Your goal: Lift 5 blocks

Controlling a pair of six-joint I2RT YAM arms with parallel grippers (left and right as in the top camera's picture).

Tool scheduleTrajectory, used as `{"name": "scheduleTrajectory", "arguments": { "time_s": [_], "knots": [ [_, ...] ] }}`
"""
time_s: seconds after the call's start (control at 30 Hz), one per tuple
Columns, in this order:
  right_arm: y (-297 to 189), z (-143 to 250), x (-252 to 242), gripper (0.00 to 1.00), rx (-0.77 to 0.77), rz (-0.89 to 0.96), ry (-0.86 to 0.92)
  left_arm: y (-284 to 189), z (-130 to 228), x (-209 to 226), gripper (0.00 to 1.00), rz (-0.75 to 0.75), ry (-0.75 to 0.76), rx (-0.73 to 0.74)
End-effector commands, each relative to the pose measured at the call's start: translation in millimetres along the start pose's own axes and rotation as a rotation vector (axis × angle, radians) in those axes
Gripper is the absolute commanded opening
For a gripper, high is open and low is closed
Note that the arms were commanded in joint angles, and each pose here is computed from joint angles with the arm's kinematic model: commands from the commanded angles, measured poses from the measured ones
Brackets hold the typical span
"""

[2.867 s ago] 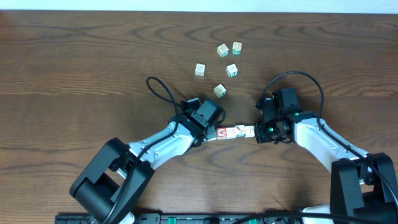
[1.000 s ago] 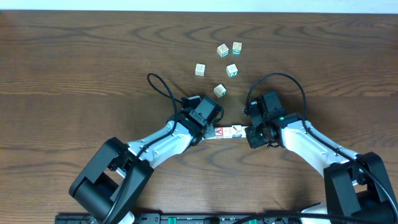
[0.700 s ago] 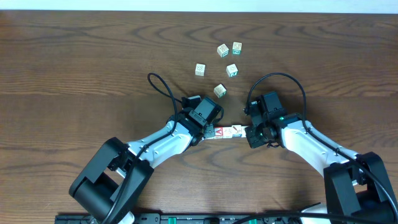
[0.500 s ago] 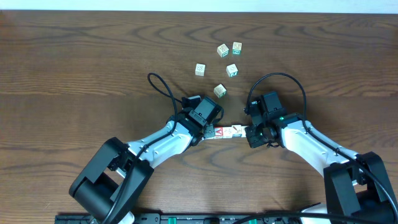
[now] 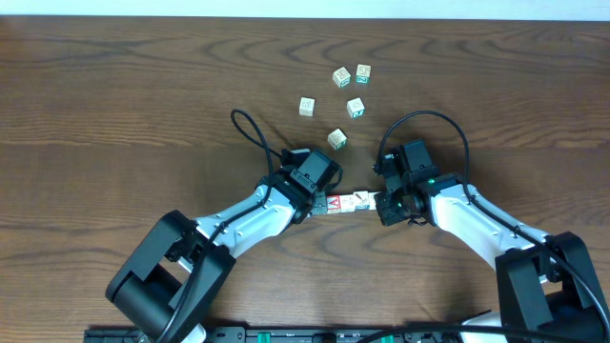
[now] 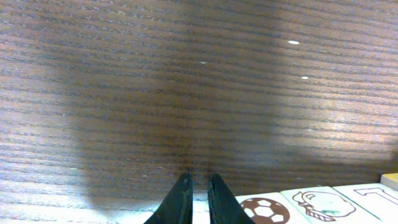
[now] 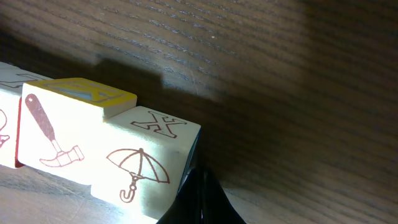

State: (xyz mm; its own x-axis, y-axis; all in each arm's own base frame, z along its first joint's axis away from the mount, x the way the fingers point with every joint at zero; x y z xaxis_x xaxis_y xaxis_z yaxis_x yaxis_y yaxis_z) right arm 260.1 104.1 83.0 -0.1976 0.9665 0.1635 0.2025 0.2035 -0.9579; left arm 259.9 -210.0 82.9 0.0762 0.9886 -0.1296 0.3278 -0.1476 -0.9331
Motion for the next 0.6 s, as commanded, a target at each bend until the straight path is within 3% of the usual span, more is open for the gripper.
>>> {"name": "scheduleTrajectory", "arguments": {
  "time_s": [0.0, 0.1, 0.2, 0.23, 0.3, 0.37, 0.57],
  "knots": [
    [4.8, 6.0, 15.9, 0.01, 0.042, -0.114, -0.018, 3.5, 8.3, -6.4, 0.14, 0.025, 0.036, 0.034],
    [4.8, 6.0, 15.9, 0.01, 0.043, -0.114, -0.018, 3.6, 8.3, -6.2, 0.25, 0.024, 0.036, 0.034],
    [4.8, 6.1, 16.0, 0.01, 0.043, -0.114, -0.018, 3.7, 8.3, -4.5, 0.43, 0.006, 0.038, 0.029],
    [4.8, 6.0, 15.9, 0.01, 0.043, -0.114, -0.018, 3.6, 8.5, -3.4, 0.43, -0.005, 0.039, 0.027],
    [4.8, 6.0, 15.9, 0.01, 0.043, -0.114, -0.018, 3.5, 8.6, -1.9, 0.43, -0.018, 0.050, 0.026],
    [4.8, 6.0, 15.6, 0.01, 0.042, -0.111, -0.018, 3.5, 9.5, -1.1, 0.27, -0.023, 0.077, 0.032],
    [4.9, 5.9, 14.9, 0.01, 0.041, -0.103, -0.018, 3.4, 12.6, 1.3, 0.19, -0.038, 0.094, 0.052]
  ]
}}
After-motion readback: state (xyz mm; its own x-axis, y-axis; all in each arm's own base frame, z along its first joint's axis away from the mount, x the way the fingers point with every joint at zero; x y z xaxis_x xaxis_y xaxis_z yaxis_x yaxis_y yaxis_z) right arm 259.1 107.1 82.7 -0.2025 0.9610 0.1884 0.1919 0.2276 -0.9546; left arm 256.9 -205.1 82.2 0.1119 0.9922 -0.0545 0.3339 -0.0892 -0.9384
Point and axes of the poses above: each gripper's point midway between its finger pads, its own y axis out along the fingers, its own x axis along the line the jaws close on, z = x × y, the point moved 9 cm from there along -y, back along the fingers, and after that the axes turned 9 degrees about y, right-handed, at the moved point
